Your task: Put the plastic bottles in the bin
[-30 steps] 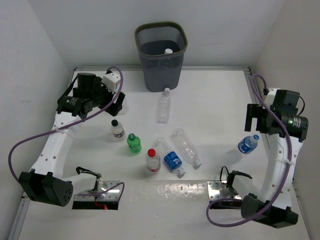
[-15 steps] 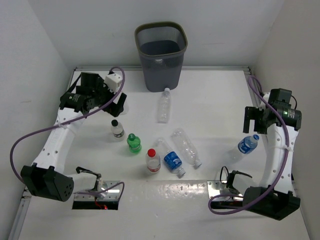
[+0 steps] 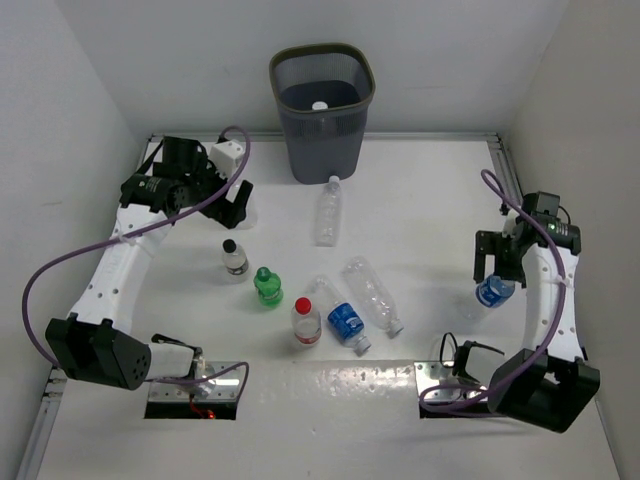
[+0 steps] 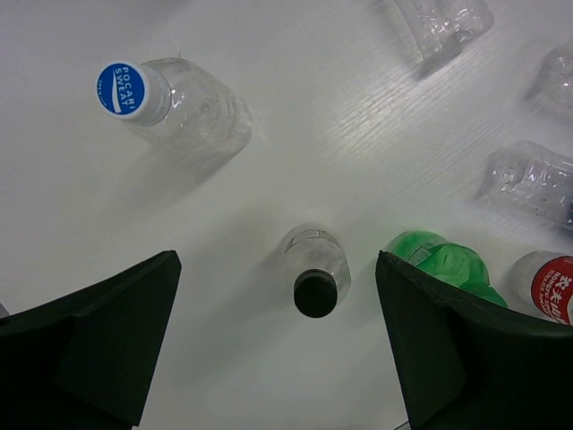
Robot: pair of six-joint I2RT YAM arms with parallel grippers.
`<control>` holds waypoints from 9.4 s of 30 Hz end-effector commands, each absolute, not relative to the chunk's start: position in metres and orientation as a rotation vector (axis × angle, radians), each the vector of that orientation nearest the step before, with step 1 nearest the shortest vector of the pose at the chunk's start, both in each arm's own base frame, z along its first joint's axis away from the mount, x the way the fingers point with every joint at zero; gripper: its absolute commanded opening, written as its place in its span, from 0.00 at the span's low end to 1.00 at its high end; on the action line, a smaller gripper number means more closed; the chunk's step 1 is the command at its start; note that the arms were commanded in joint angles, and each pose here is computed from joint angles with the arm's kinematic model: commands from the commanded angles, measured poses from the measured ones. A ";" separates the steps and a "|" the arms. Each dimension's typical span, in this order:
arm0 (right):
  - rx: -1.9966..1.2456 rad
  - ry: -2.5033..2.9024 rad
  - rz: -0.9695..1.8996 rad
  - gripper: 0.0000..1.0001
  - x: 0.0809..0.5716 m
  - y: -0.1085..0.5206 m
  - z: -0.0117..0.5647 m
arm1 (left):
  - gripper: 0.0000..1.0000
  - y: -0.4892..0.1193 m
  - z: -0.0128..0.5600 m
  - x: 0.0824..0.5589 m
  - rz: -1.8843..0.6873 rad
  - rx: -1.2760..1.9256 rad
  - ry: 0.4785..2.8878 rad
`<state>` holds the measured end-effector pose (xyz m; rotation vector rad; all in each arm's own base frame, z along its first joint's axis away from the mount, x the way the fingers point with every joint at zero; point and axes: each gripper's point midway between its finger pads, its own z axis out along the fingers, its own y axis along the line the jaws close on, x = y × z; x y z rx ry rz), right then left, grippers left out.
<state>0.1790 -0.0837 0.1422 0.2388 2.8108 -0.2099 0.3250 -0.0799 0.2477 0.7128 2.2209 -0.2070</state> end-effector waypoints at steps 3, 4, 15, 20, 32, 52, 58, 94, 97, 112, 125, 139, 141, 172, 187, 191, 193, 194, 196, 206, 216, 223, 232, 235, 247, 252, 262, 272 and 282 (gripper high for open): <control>0.243 2.781 -0.163 0.98 0.192 -0.081 0.128 | 0.97 -0.077 0.261 0.330 -0.184 0.702 2.187; 0.243 2.784 -0.150 0.98 0.193 -0.080 0.126 | 0.97 -0.077 0.261 0.330 -0.184 0.702 2.187; 0.229 2.797 -0.109 0.51 0.191 -0.074 0.126 | 0.97 -0.072 0.257 0.330 -0.166 0.699 2.198; 0.192 2.742 -0.059 0.09 0.201 -0.066 0.160 | 0.97 -0.069 0.253 0.330 -0.164 0.689 2.210; -0.083 2.059 0.403 0.00 0.346 0.042 0.402 | 0.97 -0.058 0.275 0.340 -0.209 0.553 2.161; -0.271 1.429 0.315 0.00 0.577 0.216 0.459 | 0.99 -0.003 0.297 0.340 -0.199 0.275 2.103; -0.282 1.450 0.244 0.37 0.601 0.220 0.426 | 1.00 -0.007 0.292 0.345 -0.190 0.331 2.085; -0.088 1.912 0.375 1.00 0.376 0.059 0.394 | 0.76 -0.060 0.191 0.469 -0.288 0.376 2.036; -0.099 1.938 0.383 0.98 0.375 0.061 0.383 | 0.53 -0.061 0.197 0.470 -0.312 0.374 2.022; -0.305 2.430 0.366 0.91 0.296 0.060 0.200 | 0.10 -0.100 0.616 0.430 -0.285 0.309 1.077; -0.518 2.626 0.309 0.87 0.236 0.064 0.129 | 0.08 -0.183 0.533 0.561 -0.321 0.318 1.193; -0.586 2.731 0.262 0.81 0.226 0.091 0.095 | 1.00 -0.194 0.491 0.587 -0.232 0.319 1.283; -0.603 2.757 0.241 0.79 0.234 0.099 0.091 | 1.00 -0.191 0.518 0.567 -0.233 0.308 1.244; -0.811 3.091 0.121 0.82 0.269 0.197 0.018 | 1.00 -0.022 0.481 0.359 -0.040 0.091 1.476; -0.860 2.624 0.440 0.00 0.323 0.224 0.191 | 1.00 -0.017 0.488 0.358 -0.053 0.099 1.455; -0.631 2.039 0.511 0.00 0.402 0.240 0.355 | 1.00 -0.024 0.484 0.360 -0.090 0.124 1.454; -0.528 1.758 0.514 0.00 0.423 0.234 0.429 | 1.00 -0.027 0.482 0.361 -0.103 0.139 1.451; -0.426 1.631 0.514 0.00 0.439 0.225 0.452 | 1.00 -0.029 0.481 0.362 -0.110 0.147 1.449; -0.316 1.369 0.493 0.00 0.445 0.213 0.509 | 1.00 -0.030 0.483 0.362 -0.115 0.155 1.438; -0.036 0.730 0.382 0.00 0.540 0.211 0.584 | 1.00 -0.027 0.462 0.370 -0.105 0.139 1.473; -0.094 0.834 0.313 0.80 0.601 0.223 0.512 | 1.00 -0.072 0.431 0.350 -0.189 0.498 1.536; -0.110 0.867 0.361 0.92 0.550 0.215 0.550 | 1.00 -0.135 0.359 0.311 -0.370 0.929 1.657; -0.307 1.312 0.475 0.90 0.461 0.177 0.473 | 0.90 -0.187 0.281 0.189 -0.648 1.424 1.391; -0.290 1.545 0.470 0.90 0.439 0.147 0.417 | 0.89 -0.196 0.248 0.162 -0.723 1.605 1.400; -0.170 1.999 0.514 0.87 0.344 0.083 0.295 | 0.93 -0.240 0.196 0.108 -0.967 1.827 1.357; -0.161 2.042 0.529 0.85 0.335 0.081 0.284 | 0.93 -0.262 0.195 0.109 -1.009 1.789 1.362; -0.177 2.066 0.553 0.81 0.330 0.084 0.282 | 0.74 -0.273 0.179 0.108 -0.974 1.836 1.372; -0.298 2.267 0.644 0.77 0.299 0.097 0.222 | 0.05 -0.291 0.314 0.158 -0.823 1.558 1.297; -0.486 2.391 0.615 0.76 0.265 0.114 0.169 | 0.00 -0.238 0.600 0.310 -0.288 0.511 0.953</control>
